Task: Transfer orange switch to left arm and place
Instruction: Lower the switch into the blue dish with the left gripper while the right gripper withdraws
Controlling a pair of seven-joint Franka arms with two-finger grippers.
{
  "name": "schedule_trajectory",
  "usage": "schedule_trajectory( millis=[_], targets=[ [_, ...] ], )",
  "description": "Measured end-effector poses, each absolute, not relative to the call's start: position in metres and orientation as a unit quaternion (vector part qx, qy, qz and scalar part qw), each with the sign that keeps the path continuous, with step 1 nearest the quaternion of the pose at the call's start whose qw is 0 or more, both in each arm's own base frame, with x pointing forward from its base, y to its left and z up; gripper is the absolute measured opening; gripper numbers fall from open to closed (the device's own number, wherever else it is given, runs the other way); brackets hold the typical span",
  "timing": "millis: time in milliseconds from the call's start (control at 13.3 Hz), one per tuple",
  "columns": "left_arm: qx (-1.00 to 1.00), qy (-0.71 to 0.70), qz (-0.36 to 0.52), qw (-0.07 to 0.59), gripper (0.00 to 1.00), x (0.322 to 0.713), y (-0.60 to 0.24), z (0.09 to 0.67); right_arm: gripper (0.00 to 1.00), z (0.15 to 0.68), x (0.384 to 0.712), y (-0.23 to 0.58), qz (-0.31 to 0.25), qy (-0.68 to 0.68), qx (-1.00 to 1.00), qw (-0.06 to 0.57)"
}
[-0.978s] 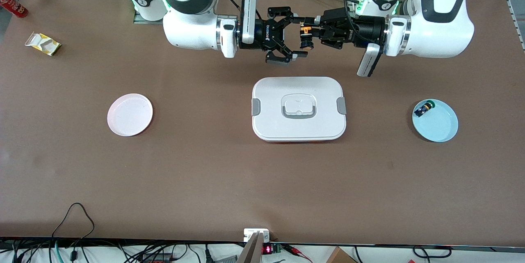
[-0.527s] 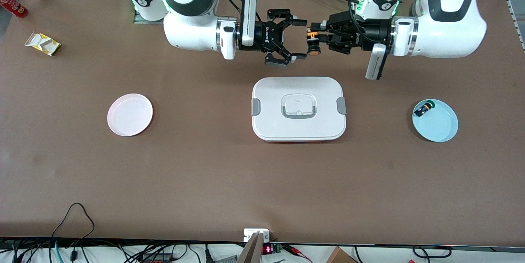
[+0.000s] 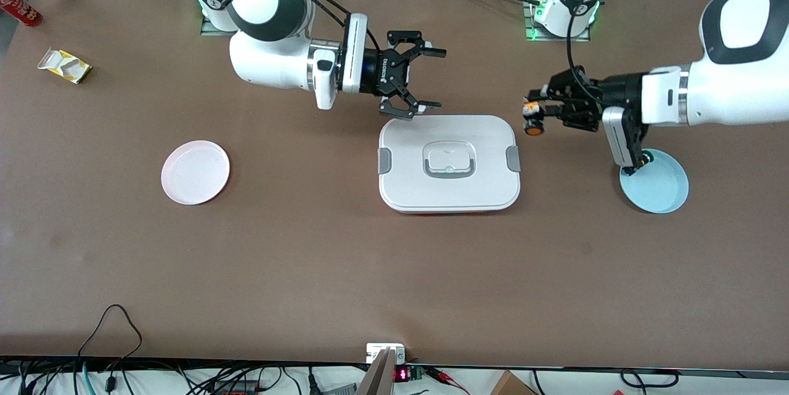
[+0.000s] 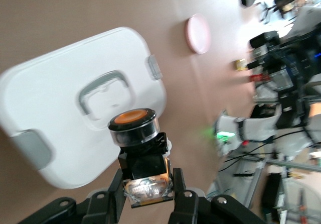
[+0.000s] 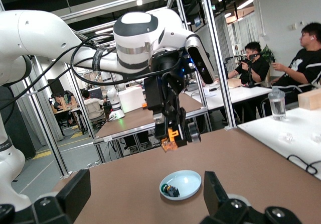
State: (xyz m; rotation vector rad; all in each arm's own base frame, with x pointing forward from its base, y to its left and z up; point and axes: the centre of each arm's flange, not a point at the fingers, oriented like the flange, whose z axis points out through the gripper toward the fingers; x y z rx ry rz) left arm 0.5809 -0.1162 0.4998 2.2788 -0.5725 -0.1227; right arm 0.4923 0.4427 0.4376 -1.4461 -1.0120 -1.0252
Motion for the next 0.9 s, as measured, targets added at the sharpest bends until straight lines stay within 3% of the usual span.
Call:
schedule_trajectory(
  millis=[226, 602, 903],
  targets=[
    [0.919, -0.276, -0.070, 0.272, 0.41, 0.590, -0.097, 0.484, 1.00, 0.413, 0.495, 0.424, -0.411, -0.415, -0.612, 0.533],
    [0.918, -0.371, -0.136, 0.035, 0.41, 0.604, -0.072, 0.451, 1.00, 0.395, 0.535, 0.350, -0.406, -0.398, -0.616, 0.545],
    [0.860, -0.478, -0.171, -0.050, 0.41, 0.630, -0.038, 0.411, 1.00, 0.398, 0.541, 0.337, -0.336, -0.361, -0.664, 0.561]
  ],
)
